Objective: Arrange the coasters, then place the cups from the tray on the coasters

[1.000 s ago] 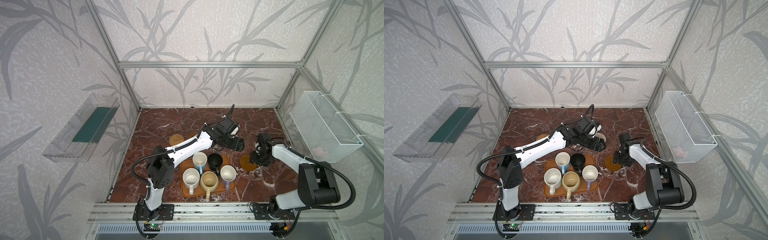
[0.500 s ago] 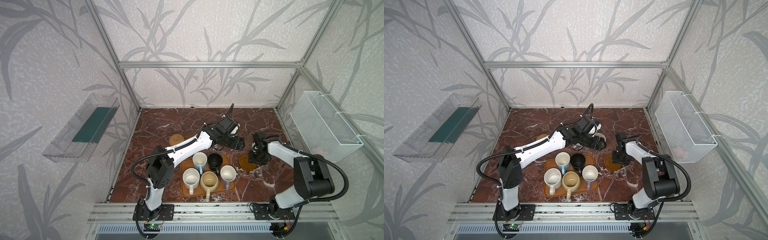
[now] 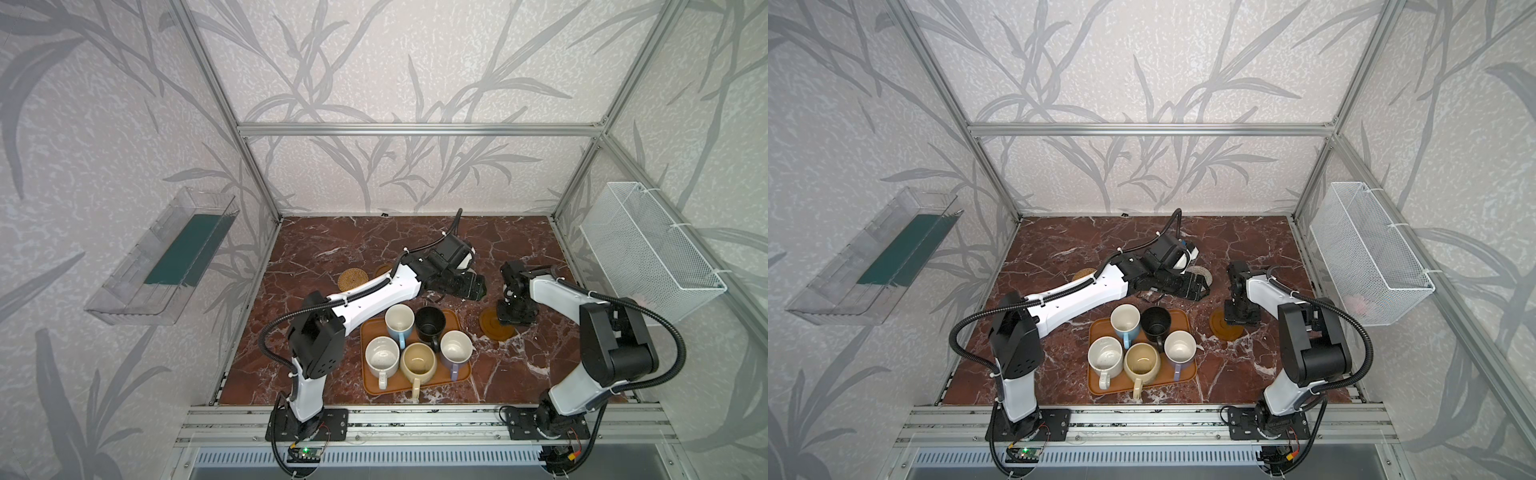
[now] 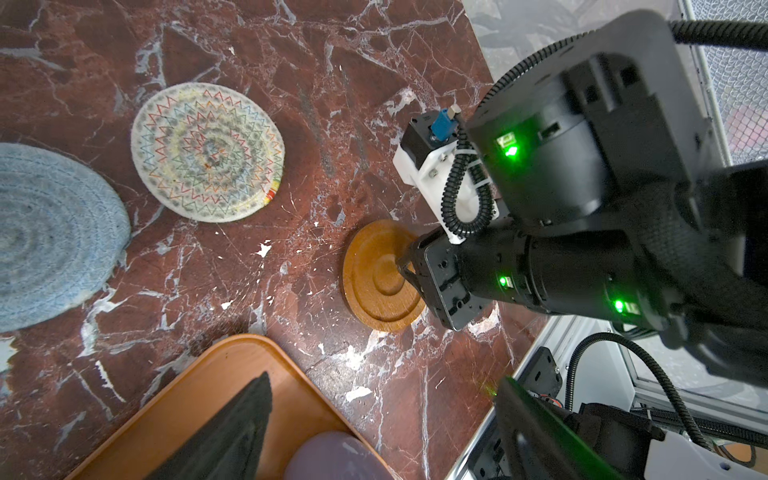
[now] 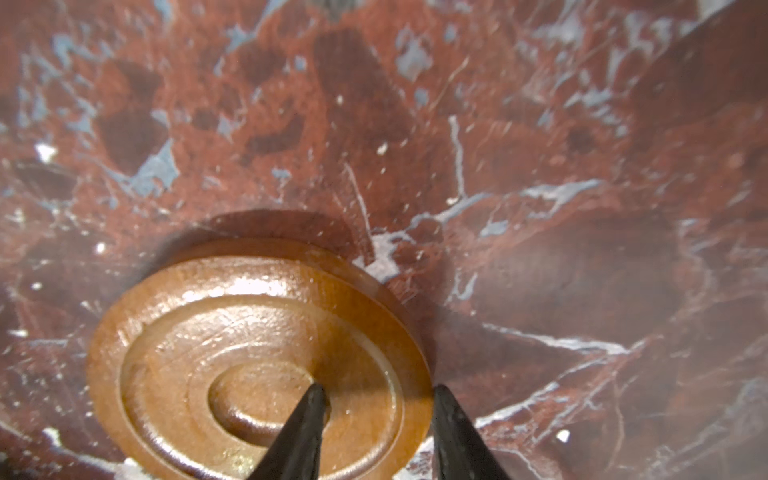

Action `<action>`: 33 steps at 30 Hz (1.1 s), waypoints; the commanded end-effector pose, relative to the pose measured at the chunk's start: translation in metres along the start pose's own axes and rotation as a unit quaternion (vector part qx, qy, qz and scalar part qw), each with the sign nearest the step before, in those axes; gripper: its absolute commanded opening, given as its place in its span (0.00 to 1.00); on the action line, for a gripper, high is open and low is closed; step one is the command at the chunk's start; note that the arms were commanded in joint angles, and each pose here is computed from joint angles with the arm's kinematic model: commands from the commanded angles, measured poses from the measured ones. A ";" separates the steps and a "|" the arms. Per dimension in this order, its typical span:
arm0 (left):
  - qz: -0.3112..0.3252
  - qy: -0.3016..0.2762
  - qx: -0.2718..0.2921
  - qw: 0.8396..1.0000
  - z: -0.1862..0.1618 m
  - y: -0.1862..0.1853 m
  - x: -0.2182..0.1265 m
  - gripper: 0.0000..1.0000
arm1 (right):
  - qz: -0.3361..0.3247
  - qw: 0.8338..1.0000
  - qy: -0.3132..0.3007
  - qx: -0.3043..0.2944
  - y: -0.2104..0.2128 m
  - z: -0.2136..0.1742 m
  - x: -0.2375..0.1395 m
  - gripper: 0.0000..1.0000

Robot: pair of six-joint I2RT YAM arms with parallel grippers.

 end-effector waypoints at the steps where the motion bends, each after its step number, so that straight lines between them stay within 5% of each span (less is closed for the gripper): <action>1: -0.005 -0.032 -0.006 0.999 0.013 -0.002 -0.020 0.87 | -0.029 1.000 0.007 -0.005 -0.006 0.005 0.000 0.42; 33: -0.009 -0.057 -0.042 0.997 0.019 0.024 -0.024 0.88 | -0.080 0.997 0.011 -0.017 -0.003 0.097 0.007 0.41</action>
Point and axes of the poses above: each gripper's point midway between its finger pads, its own x axis out along the fingers, its own y axis along the line the jaws close on, z = x × y, the point moved 1 cm from there along -x, back along the fingers, and after that the axes turned 6 degrees about x, right-handed, at the moved point
